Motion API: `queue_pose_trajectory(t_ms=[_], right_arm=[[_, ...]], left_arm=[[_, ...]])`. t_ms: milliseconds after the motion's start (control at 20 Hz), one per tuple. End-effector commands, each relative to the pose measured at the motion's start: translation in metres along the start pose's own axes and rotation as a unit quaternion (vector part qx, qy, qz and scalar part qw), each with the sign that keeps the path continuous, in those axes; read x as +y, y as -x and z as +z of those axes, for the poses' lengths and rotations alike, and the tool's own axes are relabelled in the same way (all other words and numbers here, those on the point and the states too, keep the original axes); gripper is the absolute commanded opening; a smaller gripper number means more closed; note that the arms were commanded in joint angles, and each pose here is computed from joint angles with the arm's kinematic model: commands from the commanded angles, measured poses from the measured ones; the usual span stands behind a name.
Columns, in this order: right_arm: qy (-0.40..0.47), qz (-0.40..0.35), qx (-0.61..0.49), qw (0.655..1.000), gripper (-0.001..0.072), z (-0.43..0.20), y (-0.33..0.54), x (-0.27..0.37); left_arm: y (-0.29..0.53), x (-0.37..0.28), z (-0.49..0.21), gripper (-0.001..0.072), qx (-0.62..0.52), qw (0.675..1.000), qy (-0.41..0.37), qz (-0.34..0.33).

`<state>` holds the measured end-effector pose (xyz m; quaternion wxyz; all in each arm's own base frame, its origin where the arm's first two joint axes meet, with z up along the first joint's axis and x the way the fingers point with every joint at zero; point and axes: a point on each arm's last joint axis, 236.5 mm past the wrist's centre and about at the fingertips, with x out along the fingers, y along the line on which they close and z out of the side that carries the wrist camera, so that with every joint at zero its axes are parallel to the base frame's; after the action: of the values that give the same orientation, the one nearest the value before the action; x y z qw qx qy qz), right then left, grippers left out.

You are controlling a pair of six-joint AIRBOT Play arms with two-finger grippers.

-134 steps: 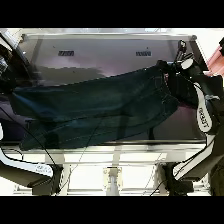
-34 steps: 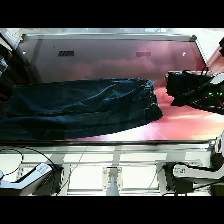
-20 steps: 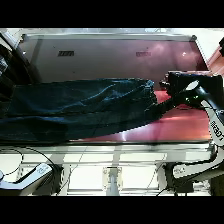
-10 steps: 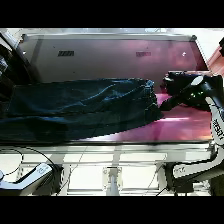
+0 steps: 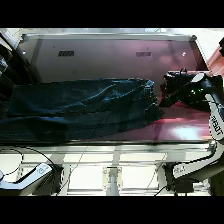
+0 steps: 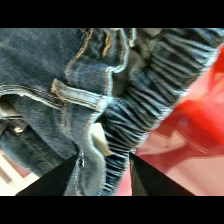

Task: Fold the clothes and pants, and hang the long-sleeved shirts on hangers.

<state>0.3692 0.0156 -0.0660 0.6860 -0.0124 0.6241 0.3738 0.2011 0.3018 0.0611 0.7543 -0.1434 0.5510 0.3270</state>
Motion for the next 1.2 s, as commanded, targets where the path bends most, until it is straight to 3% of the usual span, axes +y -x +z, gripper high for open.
queue_pose_trajectory(t_ms=[0,450,750,1150], right_arm=[[-0.018,0.050,0.020,0.998,0.0344,-0.013,-0.020,0.011],[-0.069,0.088,0.094,0.989,0.0306,-0.075,-0.021,0.018],[-0.073,0.116,0.031,0.990,0.0306,-0.056,-0.019,0.026],[-0.074,0.086,0.094,0.989,0.0306,-0.078,-0.022,0.020]], left_arm=[[-0.001,0.000,-0.001,0.0024,0.002,1.000,0.000,-0.001],[-0.002,0.000,-0.002,0.0024,0.003,1.000,-0.001,-0.001],[-0.007,-0.002,-0.006,0.0024,0.016,1.000,-0.002,-0.004],[-0.015,-0.003,-0.010,0.0024,0.032,0.999,-0.015,-0.009]])
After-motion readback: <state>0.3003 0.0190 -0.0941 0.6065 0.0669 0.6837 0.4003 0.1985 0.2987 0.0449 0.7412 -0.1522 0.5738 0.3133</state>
